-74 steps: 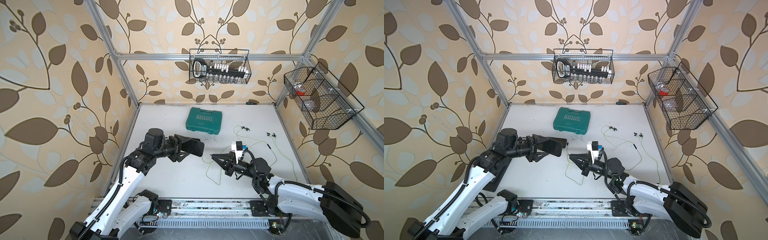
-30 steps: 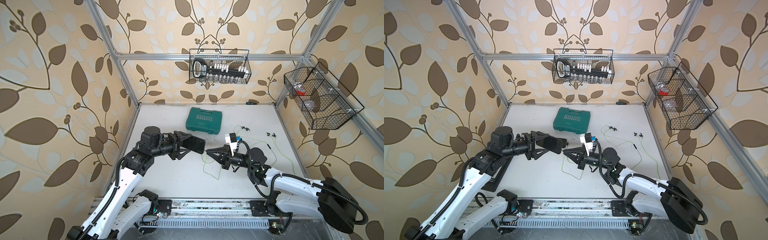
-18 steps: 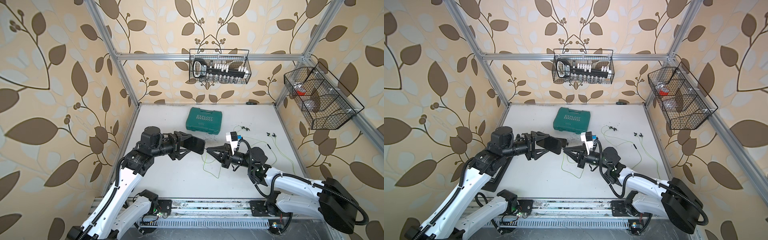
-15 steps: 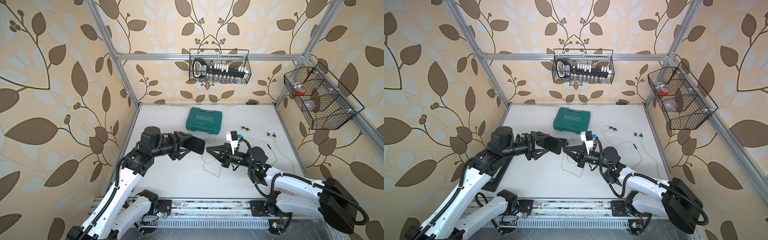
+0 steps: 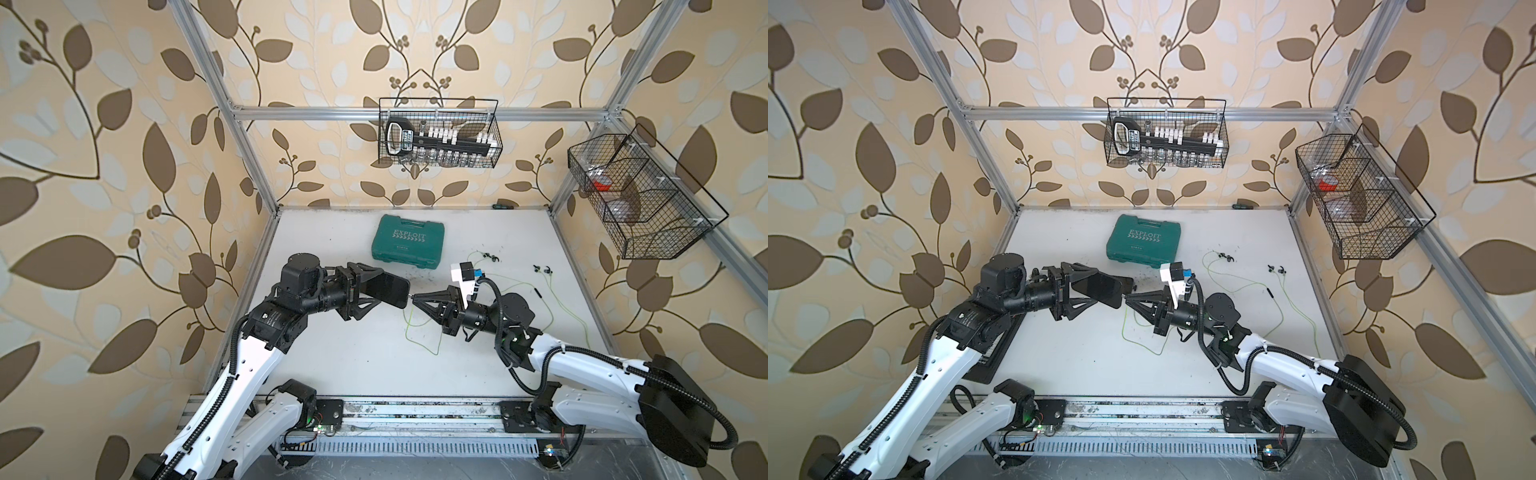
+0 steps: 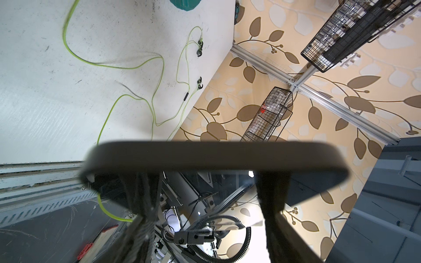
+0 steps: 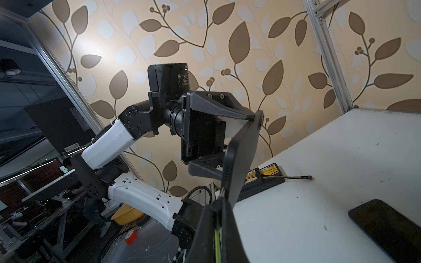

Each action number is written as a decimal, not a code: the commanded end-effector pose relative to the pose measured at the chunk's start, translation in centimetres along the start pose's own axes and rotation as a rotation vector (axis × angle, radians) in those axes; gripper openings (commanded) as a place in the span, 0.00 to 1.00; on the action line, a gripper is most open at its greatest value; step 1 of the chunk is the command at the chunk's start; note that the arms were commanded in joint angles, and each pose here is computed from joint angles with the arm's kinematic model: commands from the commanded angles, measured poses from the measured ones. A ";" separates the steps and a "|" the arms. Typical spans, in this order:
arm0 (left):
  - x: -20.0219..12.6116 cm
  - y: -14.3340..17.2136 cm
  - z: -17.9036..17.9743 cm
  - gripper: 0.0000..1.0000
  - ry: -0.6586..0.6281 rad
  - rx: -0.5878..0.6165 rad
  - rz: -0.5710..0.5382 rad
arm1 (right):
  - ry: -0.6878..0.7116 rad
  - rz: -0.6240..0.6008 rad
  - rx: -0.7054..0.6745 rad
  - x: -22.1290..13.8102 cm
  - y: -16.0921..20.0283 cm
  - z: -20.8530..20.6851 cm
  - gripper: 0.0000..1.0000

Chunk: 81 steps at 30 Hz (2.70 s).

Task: Plug wired earphones into phones
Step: Insert the wired earphone into the phone, then place the phone at the center of the board.

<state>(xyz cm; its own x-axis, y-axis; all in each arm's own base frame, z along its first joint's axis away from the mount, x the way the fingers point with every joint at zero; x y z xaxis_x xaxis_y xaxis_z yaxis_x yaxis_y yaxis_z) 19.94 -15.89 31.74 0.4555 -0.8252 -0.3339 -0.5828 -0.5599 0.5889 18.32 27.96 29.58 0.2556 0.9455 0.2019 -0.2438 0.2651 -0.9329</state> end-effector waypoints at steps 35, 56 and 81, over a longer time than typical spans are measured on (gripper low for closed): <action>-0.6 -0.2 0.0 0.66 0.022 0.055 -0.038 | 0.170 0.145 0.034 3.6 1.3 -2.1 0.00; 1.7 -9.9 7.6 0.62 -0.105 -0.164 -0.402 | 0.501 0.195 0.016 -1.6 2.6 -4.7 0.71; 4.9 -20.7 16.7 0.72 -0.354 -0.439 -0.790 | 0.971 0.255 0.037 -12.0 3.2 -6.2 0.90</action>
<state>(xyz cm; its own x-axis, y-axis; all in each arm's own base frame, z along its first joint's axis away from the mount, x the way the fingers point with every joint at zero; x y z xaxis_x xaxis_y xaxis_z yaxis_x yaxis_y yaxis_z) 23.12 -10.27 6.43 0.3318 -0.2786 -0.9013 0.0838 -0.9429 0.3223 20.34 17.33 23.05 0.8246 0.4670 -0.3191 -0.4095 0.1036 -0.9064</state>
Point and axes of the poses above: each gripper's point midway between its finger pads, its own x axis out along the fingers, its own z axis along the line the jaws close on, y = z × x, the point moved 4 cm from there along -x, back along the fingers, and after that the axes turned 13 degrees about -x, right-handed, at the moved point
